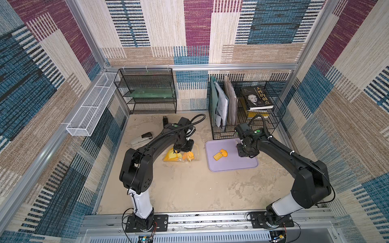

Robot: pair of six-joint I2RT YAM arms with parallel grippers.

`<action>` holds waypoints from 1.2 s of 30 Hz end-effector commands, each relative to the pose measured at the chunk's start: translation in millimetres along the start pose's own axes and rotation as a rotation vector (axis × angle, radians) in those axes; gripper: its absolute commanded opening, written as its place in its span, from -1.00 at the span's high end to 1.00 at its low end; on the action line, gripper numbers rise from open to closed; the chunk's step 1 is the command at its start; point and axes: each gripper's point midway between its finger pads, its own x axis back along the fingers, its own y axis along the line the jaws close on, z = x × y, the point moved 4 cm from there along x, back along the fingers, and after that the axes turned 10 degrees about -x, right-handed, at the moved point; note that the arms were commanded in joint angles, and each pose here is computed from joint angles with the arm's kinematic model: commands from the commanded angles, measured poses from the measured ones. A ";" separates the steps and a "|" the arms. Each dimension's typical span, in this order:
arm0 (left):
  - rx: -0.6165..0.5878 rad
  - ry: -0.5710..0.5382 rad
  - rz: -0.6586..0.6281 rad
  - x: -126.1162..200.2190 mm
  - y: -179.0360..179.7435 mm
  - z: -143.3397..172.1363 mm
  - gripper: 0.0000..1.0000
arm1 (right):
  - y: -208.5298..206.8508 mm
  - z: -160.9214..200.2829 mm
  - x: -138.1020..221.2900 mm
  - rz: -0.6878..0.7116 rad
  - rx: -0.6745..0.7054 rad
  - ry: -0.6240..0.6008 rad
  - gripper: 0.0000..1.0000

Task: Put the cookies into a resealable bag to prevent moisture
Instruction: Pick up the cookie from the tray.

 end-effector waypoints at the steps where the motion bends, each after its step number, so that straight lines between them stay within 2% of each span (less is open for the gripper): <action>1: -0.008 0.006 -0.001 -0.3 0.9 0.3 1.00 | 0.9 5.4 -4.6 -0.028 0.004 0.037 0.21; 13: -0.015 0.003 0.006 0.1 -0.2 -0.4 1.00 | 13.8 18.7 -7.9 -0.097 0.037 0.153 0.22; 28: -0.034 -0.031 0.019 5.8 -1.7 -1.1 1.00 | 1.0 27.9 -4.6 0.078 0.045 0.222 0.16; 36: -0.034 -0.039 0.025 5.0 -2.5 -2.0 1.00 | 18.6 22.7 -6.4 0.037 0.084 0.230 0.22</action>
